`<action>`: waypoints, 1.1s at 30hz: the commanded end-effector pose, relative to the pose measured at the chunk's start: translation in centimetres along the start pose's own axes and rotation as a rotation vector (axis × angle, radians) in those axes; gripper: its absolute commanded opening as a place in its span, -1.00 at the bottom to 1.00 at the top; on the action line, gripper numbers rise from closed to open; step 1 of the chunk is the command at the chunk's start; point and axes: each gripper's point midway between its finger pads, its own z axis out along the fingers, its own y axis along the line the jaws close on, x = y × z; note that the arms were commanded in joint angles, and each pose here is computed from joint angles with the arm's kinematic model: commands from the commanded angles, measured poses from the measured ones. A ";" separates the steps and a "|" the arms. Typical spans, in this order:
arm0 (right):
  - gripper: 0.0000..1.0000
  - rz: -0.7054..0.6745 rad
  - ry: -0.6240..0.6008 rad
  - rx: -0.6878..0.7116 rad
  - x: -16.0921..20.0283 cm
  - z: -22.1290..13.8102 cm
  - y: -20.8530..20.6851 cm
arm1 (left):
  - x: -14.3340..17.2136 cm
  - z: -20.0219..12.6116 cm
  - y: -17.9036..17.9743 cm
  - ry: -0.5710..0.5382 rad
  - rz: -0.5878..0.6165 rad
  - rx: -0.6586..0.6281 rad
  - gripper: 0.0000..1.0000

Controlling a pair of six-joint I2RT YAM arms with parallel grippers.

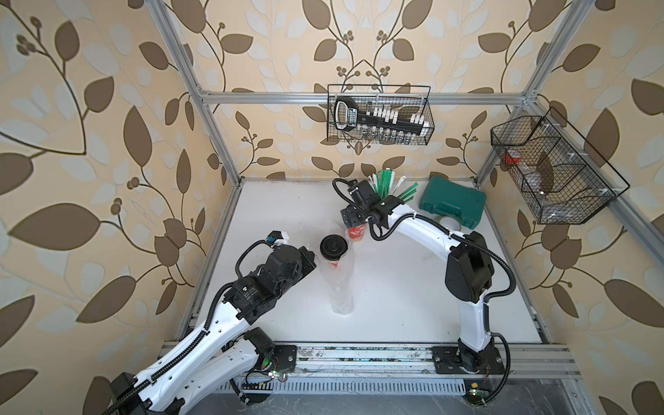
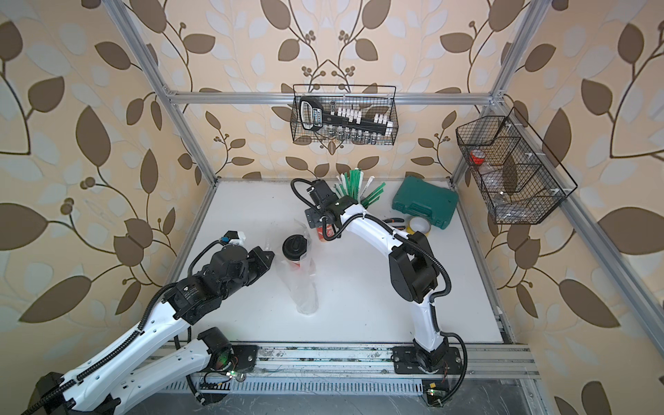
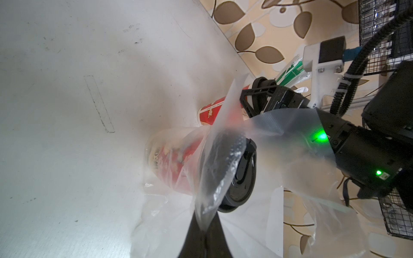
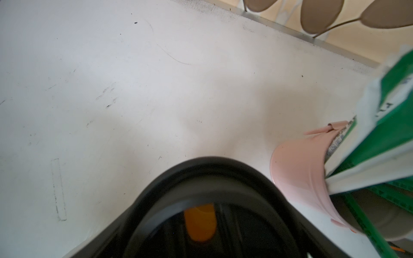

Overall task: Pack milk tea into plastic carrier bags
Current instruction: Pick up the milk tea cup at the center of the board.

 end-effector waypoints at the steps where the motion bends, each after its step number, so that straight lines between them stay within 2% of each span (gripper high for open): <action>1: 0.75 -0.005 -0.041 -0.020 -1.6 -2.0 0.6 | -0.9 0.0 0.5 -0.042 0.004 -0.019 -1.00; 8: 0.71 -0.037 -0.066 -0.053 -2.6 -6.1 0.8 | -0.9 0.0 0.5 -0.044 0.002 -0.019 -1.00; 11: 0.68 -0.061 -0.082 -0.107 -3.1 -9.8 1.9 | -0.9 -0.1 0.4 -0.041 0.004 -0.017 -1.00; 20: 0.55 -0.076 -0.157 -0.181 -4.2 -20.7 0.9 | -0.9 0.1 -0.3 -0.035 -0.003 0.004 -1.00; 26: 0.49 -0.063 -0.244 -0.281 -5.0 -27.6 1.7 | -1.0 0.2 -0.5 -0.039 -0.005 0.011 -1.00; 33: 0.43 -0.051 -0.314 -0.483 -5.1 -33.0 4.1 | -0.7 0.5 -0.7 -0.027 -0.010 0.022 -1.00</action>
